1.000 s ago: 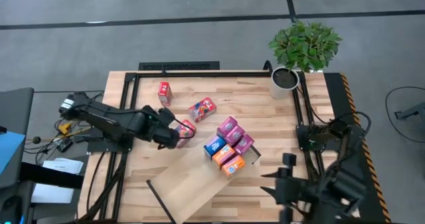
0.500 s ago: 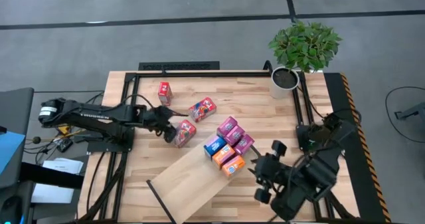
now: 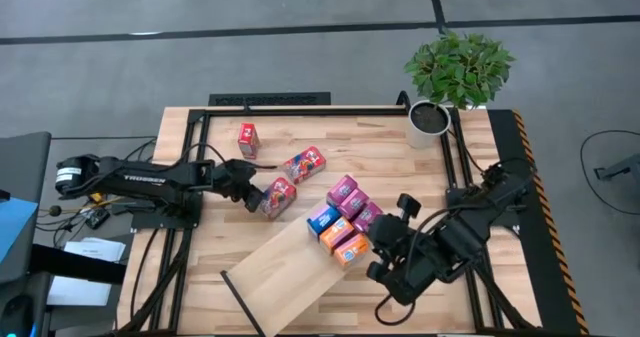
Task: Stack cereal on shelf
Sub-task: Put the right red cereal box onto the shelf
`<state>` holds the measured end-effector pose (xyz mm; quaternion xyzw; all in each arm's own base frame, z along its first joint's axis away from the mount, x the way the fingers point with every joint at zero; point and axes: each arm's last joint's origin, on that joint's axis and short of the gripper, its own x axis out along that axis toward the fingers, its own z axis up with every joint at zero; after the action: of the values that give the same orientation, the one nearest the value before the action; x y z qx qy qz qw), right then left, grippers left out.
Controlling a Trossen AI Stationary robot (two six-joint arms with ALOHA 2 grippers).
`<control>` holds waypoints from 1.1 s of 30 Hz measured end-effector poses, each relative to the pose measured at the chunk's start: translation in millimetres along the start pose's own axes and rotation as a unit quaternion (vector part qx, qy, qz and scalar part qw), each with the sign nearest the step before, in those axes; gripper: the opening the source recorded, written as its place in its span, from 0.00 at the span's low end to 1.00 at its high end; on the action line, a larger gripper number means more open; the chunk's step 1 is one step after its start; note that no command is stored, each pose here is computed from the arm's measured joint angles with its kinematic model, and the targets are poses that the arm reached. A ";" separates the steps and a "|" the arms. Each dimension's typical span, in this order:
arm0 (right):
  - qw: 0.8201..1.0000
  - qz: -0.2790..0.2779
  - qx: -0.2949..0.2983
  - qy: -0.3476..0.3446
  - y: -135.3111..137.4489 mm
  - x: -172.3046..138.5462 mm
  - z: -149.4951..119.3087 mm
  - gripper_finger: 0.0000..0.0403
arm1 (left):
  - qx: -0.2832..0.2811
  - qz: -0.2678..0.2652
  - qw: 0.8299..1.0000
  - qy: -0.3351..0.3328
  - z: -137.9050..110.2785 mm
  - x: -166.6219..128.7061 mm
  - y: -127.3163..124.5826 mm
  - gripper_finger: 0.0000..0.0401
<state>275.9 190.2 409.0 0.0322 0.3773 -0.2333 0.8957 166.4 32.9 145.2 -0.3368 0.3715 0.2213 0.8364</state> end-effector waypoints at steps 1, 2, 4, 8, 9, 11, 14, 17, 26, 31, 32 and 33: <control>1.000 -0.002 -0.001 0.001 -1.0 1.4 1.2 0.25 | -0.001 0.003 1.000 0.002 -1.9 1.0 2.7 0.04; 1.000 -0.004 0.000 0.001 -2.1 2.9 2.4 0.25 | -0.006 0.007 1.000 0.004 -3.5 1.8 5.1 0.03; 1.000 -0.008 -0.001 0.003 -4.0 5.7 4.6 0.25 | -0.013 0.020 1.000 0.017 -9.2 4.4 11.9 0.01; 1.000 -0.010 -0.003 0.010 -6.6 9.5 7.4 0.25 | -0.022 0.031 0.999 0.024 -13.1 6.6 19.3 0.01; 1.000 -0.011 -0.002 0.010 -7.2 10.1 7.9 0.25 | -0.025 0.034 0.999 0.027 -14.7 6.8 21.0 0.00; 1.000 -0.011 -0.004 0.010 -7.5 10.6 8.4 0.25 | -0.025 0.033 0.999 0.028 -14.8 6.9 21.4 0.00; 1.000 -0.011 -0.010 0.011 -7.5 10.9 8.4 0.25 | -0.033 0.031 0.999 0.028 -14.5 6.8 21.2 0.00; 1.000 -0.009 -0.011 0.014 -7.4 10.9 8.3 0.25 | -0.043 0.012 0.998 0.042 -11.7 1.8 17.5 0.00; 1.000 0.005 -0.017 0.022 -3.8 6.9 4.4 0.25 | -0.045 -0.019 0.997 -0.064 17.5 -48.6 -2.8 0.00; 1.000 0.009 -0.021 0.021 -1.6 3.8 2.0 0.25 | -0.071 -0.101 0.983 -0.133 15.0 -52.0 -2.4 0.00; 0.999 0.010 -0.022 0.021 -1.3 3.5 1.6 0.25 | -0.083 -0.095 0.984 -0.125 9.6 -46.7 2.0 0.00; 0.999 0.010 -0.022 0.021 -1.2 3.3 1.5 0.25 | -0.096 -0.083 0.986 -0.111 2.8 -40.6 7.4 0.00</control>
<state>278.3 187.4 407.9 0.0215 0.4007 -0.2150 0.8904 137.7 35.1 174.9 -0.4181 0.2242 0.2221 0.8518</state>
